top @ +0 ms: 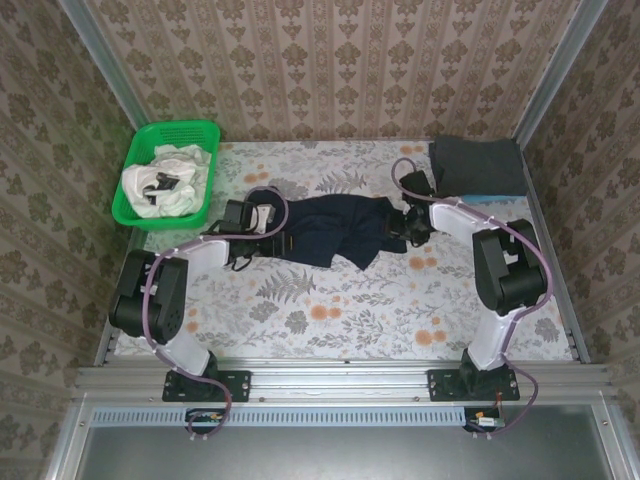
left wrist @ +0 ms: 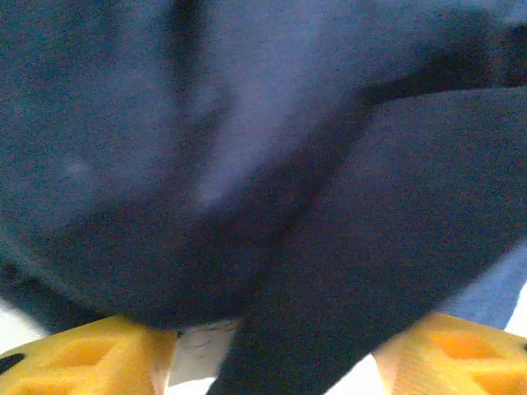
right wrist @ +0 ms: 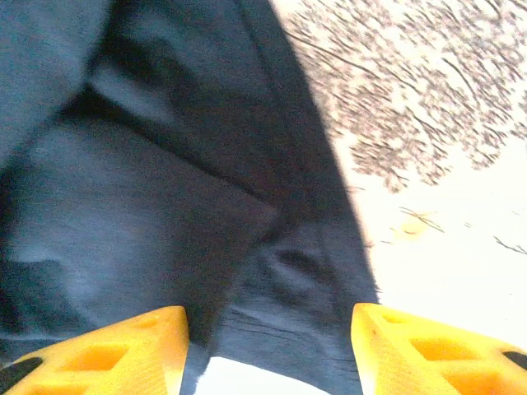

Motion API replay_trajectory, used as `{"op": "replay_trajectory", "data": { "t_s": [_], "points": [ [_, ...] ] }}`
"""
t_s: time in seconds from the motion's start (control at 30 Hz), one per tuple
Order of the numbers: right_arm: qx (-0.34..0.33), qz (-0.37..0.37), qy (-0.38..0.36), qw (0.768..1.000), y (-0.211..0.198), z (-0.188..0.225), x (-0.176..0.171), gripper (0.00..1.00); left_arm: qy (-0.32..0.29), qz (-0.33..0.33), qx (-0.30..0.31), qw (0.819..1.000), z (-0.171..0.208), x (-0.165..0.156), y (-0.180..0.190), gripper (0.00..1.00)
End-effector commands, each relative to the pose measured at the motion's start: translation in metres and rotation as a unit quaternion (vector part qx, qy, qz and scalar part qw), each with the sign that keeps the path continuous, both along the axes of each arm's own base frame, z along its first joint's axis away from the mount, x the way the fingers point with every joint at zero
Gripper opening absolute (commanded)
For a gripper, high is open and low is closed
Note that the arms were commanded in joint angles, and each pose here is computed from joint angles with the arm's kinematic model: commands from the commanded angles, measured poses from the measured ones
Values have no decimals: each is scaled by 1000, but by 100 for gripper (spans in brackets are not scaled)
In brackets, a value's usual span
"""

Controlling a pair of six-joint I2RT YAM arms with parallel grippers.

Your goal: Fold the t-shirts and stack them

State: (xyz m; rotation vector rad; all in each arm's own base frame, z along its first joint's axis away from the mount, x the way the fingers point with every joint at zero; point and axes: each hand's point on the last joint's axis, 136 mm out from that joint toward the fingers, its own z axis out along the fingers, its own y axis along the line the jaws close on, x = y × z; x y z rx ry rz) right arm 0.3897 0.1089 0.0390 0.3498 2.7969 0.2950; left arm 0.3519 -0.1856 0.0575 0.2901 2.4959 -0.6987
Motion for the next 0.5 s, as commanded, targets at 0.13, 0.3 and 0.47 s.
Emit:
{"op": "replay_trajectory", "data": {
  "t_s": [0.13,0.3,0.47],
  "points": [
    [51,-7,-34,998,4,13,-2,51,-5,-46,-77,996,24,0,-26,21],
    [68,-1,-63,996,13,32,15,50,-45,-41,-118,991,92,5,-22,0],
    [60,-7,-67,996,11,41,29,51,-118,19,-101,988,201,6,13,0]
  ]
}}
